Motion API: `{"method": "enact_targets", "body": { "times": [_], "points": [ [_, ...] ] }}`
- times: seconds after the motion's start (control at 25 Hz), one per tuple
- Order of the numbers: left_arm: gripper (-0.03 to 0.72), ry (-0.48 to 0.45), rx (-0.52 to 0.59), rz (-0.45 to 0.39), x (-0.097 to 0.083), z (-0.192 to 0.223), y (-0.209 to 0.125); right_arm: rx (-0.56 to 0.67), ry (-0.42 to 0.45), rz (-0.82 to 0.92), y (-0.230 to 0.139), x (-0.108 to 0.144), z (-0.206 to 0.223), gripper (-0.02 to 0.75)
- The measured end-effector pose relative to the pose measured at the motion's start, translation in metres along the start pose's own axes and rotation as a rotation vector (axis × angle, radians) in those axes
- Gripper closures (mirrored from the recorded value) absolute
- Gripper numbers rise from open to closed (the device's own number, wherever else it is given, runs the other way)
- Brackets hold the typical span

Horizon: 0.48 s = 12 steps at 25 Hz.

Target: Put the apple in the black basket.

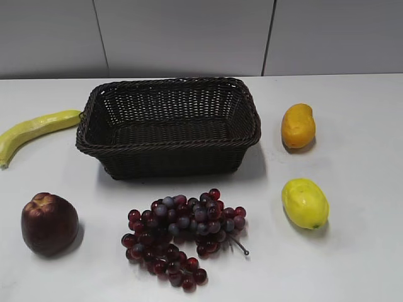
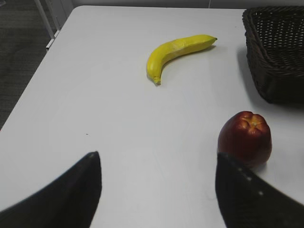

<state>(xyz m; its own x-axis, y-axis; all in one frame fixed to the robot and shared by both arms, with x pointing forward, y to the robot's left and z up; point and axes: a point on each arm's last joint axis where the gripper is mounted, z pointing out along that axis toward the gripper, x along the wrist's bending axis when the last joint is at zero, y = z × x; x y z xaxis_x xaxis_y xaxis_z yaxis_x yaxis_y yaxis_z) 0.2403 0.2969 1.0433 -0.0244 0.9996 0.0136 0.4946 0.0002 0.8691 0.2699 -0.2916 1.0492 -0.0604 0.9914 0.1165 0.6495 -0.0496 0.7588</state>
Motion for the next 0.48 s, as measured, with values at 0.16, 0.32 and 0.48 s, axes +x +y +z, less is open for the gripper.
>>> {"method": "enact_targets", "body": {
  "times": [0.16,0.32,0.48],
  "points": [
    [0.134,0.03,0.001,-0.016,0.0027,-0.0001,-0.0001,0.0,0.0,0.0,0.0,0.0,0.0,0.167],
    [0.134,0.052,0.001,-0.024,0.0047,-0.0002,-0.0001,0.0,0.0,0.0,0.0,0.0,0.0,0.167],
    [0.134,0.052,0.001,-0.024,0.0047,-0.0002,-0.0001,0.0,0.0,0.0,0.0,0.0,0.0,0.167]
  ]
}}
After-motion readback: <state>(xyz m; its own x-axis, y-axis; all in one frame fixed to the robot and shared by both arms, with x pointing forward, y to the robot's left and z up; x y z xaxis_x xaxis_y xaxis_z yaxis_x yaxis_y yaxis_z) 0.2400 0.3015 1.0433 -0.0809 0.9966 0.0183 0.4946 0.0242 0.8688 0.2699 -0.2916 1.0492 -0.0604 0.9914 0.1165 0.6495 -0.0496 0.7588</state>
